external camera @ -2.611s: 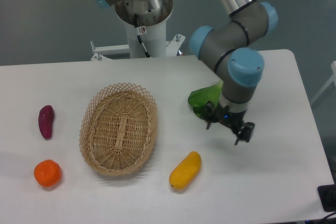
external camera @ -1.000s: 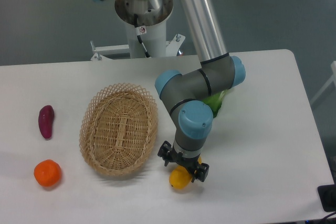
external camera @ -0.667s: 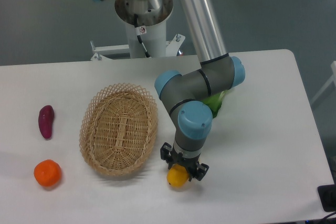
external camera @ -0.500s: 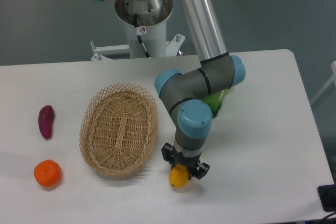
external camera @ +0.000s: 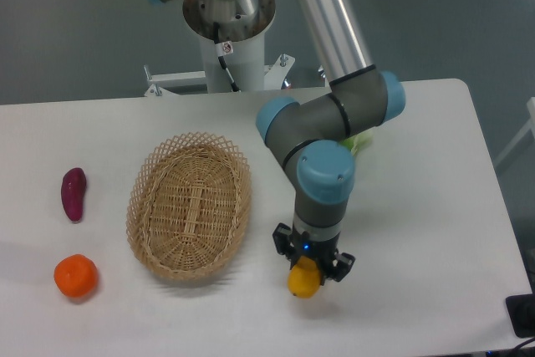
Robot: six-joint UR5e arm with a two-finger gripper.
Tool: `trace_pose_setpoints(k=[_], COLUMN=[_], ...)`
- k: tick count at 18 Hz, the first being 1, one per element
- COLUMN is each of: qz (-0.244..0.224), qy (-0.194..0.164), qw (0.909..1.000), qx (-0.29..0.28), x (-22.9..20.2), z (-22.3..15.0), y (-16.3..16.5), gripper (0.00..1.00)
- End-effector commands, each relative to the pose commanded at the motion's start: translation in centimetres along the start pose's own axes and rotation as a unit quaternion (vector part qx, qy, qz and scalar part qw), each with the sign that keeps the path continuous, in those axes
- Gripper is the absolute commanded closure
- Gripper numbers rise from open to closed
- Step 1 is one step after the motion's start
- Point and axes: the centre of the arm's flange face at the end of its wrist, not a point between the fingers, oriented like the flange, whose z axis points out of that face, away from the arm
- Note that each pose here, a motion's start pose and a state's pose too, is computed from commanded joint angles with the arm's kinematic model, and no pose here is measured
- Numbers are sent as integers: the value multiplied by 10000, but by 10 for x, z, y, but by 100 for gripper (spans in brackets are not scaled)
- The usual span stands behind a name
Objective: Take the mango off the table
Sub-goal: 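Lift the held mango up and carry it back toward the bok choy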
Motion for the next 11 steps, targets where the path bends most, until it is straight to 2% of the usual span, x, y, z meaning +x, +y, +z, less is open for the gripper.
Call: trace_pose_setpoints(k=[3,7,11], qz=[-77,347,605], qy=[59,297,230], qw=[9999,9986,9969], qx=[-84,-249,-448], x=[-13,-21,-22], z=[-22,-40,-47], y=[19,41,48], gripper=[65,65,65])
